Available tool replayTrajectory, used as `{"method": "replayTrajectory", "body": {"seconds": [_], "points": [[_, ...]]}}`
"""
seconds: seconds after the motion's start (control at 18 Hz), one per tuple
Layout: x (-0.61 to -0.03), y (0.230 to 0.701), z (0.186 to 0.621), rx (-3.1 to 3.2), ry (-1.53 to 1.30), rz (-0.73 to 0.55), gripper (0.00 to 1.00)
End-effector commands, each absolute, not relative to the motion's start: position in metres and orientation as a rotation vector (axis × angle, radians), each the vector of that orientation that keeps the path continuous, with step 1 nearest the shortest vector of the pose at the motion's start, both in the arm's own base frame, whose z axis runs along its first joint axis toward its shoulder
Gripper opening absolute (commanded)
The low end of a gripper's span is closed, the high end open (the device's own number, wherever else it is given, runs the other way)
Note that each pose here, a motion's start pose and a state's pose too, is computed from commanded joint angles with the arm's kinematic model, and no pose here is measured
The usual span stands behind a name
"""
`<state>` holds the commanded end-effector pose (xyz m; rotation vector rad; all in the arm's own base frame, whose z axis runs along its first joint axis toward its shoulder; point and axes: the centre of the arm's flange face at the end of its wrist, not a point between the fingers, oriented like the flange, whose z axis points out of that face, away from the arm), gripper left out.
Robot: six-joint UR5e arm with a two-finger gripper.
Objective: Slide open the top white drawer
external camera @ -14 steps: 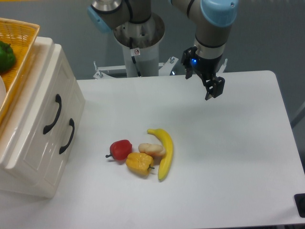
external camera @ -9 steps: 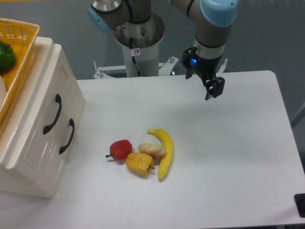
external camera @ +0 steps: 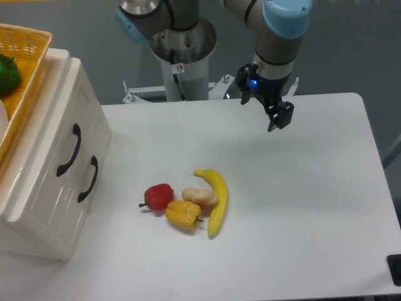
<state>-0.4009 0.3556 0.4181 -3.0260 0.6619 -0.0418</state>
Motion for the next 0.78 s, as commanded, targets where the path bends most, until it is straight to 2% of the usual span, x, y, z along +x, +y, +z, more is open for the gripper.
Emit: {"method": "replayTrajectory", "body": {"seconds": [0.78], "points": [[-0.387, 0.370, 0.414, -3.074, 0.431, -0.063, 1.00]]}}
